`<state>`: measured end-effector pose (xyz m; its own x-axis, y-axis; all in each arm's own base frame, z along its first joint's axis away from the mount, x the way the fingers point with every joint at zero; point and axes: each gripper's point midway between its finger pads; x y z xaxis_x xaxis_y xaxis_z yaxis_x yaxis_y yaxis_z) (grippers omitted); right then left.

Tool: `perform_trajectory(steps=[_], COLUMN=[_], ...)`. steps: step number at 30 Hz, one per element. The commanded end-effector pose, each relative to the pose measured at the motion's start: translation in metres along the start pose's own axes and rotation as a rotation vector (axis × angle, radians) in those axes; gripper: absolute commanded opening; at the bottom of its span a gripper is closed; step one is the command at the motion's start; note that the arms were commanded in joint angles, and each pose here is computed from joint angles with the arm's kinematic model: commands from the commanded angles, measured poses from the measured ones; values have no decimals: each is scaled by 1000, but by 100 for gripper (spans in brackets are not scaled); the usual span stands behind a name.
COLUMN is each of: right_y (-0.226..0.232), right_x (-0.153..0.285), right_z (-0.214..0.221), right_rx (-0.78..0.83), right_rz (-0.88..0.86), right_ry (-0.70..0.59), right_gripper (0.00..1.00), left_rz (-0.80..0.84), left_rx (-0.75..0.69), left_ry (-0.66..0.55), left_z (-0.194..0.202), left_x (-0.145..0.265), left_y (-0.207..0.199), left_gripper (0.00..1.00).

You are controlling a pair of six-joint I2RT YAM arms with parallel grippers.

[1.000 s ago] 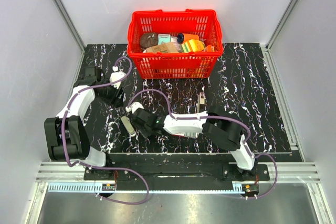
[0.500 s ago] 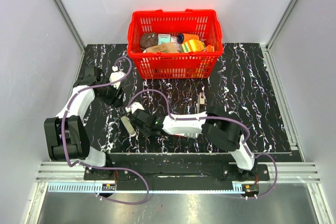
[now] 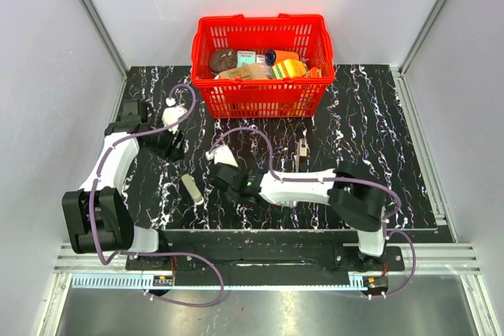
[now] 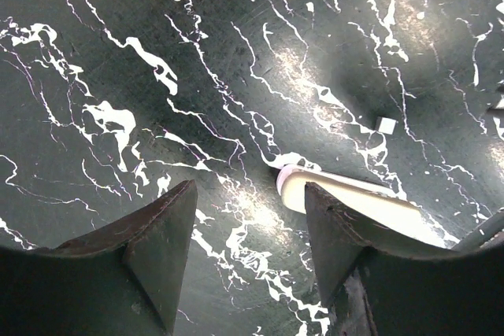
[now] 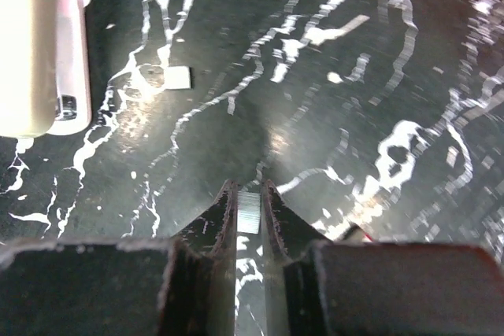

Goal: Unload the staples from the stapler

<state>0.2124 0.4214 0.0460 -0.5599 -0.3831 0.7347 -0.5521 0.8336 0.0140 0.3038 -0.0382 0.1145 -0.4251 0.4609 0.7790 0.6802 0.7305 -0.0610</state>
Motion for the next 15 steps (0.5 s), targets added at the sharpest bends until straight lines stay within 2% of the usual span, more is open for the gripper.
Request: perform_trajectory(steps=[1, 6, 15], right_y=[-40, -89, -124], right_x=[43, 60, 77], right_z=[-17, 27, 62], right_rx=[-184, -343, -521], right_rz=[156, 319, 435], right_ry=[-105, -76, -78], right_gripper=[10, 8, 8], left_rz=[18, 33, 54], left_rx=[-26, -26, -20], left_ry=[-69, -78, -60], left_z=[-12, -11, -4], left_x=[13, 16, 10], left_y=[-11, -19, -21], left_gripper=[62, 62, 62])
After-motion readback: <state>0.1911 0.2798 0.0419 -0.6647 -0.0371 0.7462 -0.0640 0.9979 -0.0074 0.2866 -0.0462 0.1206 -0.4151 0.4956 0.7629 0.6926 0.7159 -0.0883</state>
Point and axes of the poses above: each gripper's point midway between its finger pads, its own x axis back along the fingers, its own y axis along the line the jaws close on, z = x × y, and after that the axes turned 4 degrees about -x, right-handed
